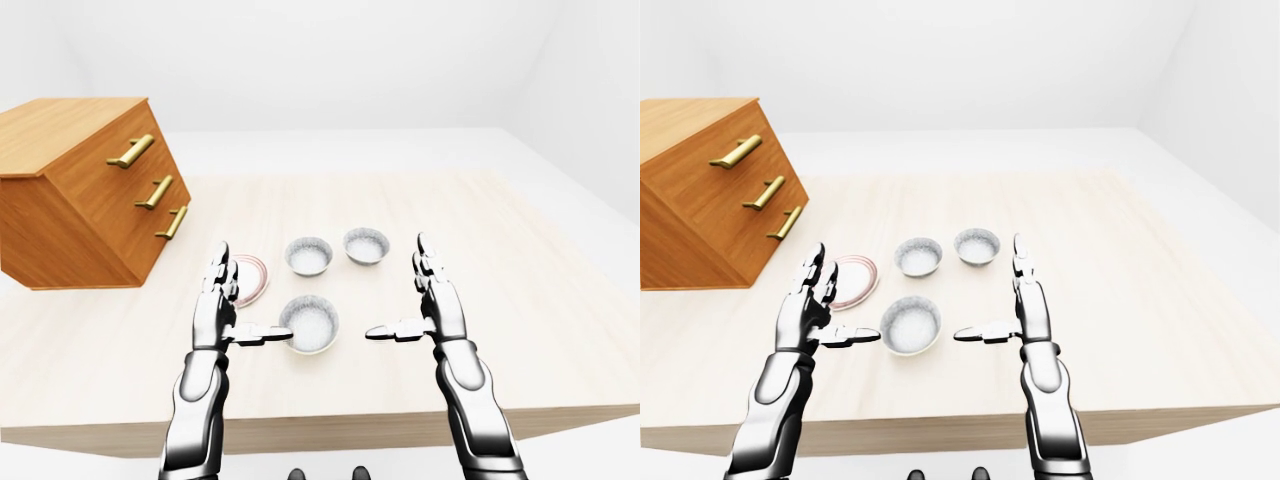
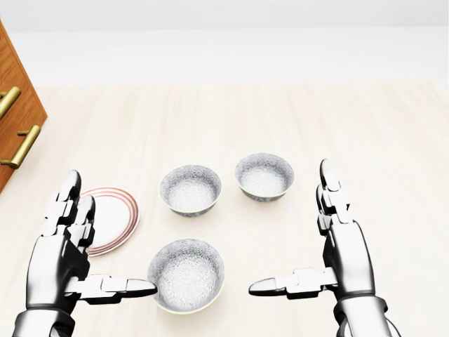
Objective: Stack the bowl at the front on the bowl in the middle.
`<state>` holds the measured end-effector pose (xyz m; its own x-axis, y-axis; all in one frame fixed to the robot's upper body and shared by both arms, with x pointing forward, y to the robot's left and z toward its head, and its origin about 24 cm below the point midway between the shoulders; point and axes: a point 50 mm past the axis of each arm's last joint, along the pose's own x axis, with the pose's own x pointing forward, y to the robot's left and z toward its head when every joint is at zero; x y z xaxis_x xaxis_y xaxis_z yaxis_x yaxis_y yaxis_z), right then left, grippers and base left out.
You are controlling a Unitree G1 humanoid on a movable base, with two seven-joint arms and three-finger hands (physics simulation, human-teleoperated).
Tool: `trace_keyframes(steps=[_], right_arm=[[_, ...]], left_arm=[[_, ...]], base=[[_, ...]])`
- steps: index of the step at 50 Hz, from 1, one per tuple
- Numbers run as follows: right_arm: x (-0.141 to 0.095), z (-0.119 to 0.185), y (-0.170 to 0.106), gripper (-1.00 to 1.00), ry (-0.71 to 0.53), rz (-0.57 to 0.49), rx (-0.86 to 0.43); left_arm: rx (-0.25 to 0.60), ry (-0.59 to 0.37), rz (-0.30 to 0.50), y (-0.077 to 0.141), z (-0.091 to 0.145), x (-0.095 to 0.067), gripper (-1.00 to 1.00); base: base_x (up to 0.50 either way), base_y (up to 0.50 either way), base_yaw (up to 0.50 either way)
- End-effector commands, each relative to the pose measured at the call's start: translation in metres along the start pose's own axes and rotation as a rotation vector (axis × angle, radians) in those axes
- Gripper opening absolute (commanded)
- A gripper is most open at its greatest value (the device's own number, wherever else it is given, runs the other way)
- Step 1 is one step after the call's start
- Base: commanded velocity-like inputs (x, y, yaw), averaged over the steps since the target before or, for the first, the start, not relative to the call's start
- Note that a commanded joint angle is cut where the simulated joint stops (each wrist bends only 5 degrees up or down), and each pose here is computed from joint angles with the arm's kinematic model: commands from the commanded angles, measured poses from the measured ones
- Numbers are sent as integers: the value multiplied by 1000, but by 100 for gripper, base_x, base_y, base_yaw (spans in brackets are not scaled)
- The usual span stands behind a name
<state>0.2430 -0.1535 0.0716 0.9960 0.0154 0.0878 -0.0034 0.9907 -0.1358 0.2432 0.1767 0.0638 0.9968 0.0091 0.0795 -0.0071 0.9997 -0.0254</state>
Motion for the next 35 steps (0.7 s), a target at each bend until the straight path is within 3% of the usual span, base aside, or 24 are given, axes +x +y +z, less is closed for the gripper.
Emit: trace_keyframes(steps=[1, 14, 21, 35], right_arm=[[0, -2, 2, 100, 1, -1, -11], [1, -4, 5, 100, 2, -8, -25], [11, -5, 13, 100, -13, 11, -162], [102, 2, 15, 100, -18, -92, -580]], left_arm=[[0, -4, 0, 1, 1, -1, 100], [6, -12, -3, 0, 1, -2, 100], [-2, -19, -5, 1, 2, -3, 100], [-7, -17, -4, 3, 1, -2, 100]], base=[[27, 0, 0], [26, 0, 0], [0, 0, 0], [0, 0, 0]])
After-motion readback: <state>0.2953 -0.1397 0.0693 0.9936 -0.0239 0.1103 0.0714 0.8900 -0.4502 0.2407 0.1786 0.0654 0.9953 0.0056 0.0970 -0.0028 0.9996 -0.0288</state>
